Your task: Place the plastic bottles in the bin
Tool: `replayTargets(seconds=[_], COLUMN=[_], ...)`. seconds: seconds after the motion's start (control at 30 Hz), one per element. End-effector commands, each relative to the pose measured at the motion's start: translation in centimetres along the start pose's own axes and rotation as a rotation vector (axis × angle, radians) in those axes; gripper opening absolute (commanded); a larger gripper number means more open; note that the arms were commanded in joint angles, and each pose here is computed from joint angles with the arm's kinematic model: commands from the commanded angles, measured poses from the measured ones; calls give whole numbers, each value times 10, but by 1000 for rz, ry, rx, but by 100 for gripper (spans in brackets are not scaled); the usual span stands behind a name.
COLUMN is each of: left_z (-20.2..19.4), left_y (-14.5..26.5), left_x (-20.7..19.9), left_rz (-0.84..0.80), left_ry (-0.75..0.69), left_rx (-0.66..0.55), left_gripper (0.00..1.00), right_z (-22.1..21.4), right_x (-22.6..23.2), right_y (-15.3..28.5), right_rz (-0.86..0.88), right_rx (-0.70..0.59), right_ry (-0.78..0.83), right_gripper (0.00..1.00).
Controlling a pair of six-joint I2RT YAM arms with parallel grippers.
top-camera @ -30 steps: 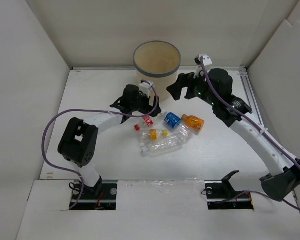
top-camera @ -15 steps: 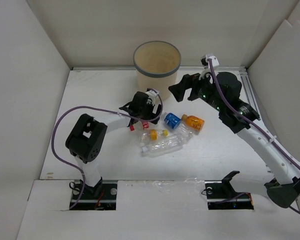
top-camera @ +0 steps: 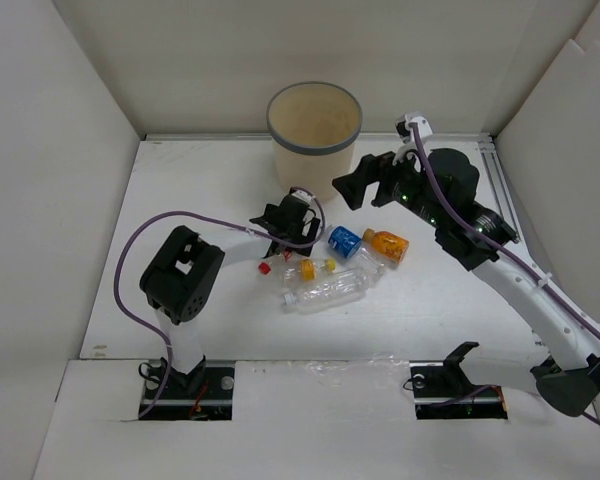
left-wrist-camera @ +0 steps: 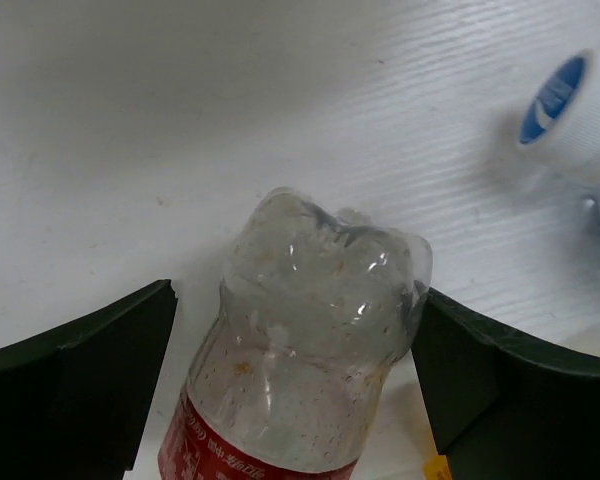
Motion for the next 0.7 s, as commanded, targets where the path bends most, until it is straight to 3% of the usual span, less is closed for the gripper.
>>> replayTargets(seconds=[0.0, 0.07, 0.1, 0.2, 0.4, 0.5, 0.67], left_z=[15, 12, 14, 20, 28, 41, 96], left_y=[4, 2, 1, 4, 5, 16, 92], left_x=[12, 21, 28, 33, 39, 47, 54], left_rz=[130, 172, 193, 215, 260, 341, 339], left_ry=[81, 113, 123, 158, 194, 266, 434], left_rx=[-34, -28, -34, -58, -67, -116, -321], left_gripper=[91, 87, 76, 64, 8, 0, 0], right_z=[12, 12, 12, 9, 9, 8, -1], right_x=[3, 6, 6, 9, 8, 9, 15], right_y=[0, 0, 0, -3, -3, -5, -16], right_rz=[1, 10, 10, 18, 9, 21, 180], right_rx=[-48, -47, -47, -36, -37, -53, -91], right_ry=[15, 16, 16, 17, 25, 37, 48], right_gripper=[100, 100, 100, 100, 100, 100, 100])
Point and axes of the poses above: each gripper's point midway between its finger pads, its own y axis back along the fingers, its own x axis along the line the jaws close on, z = x × y, the point moved 4 cm from there along y, back along the fingers, and after that the axes turned 10 degrees about y, right-handed, at the moved point
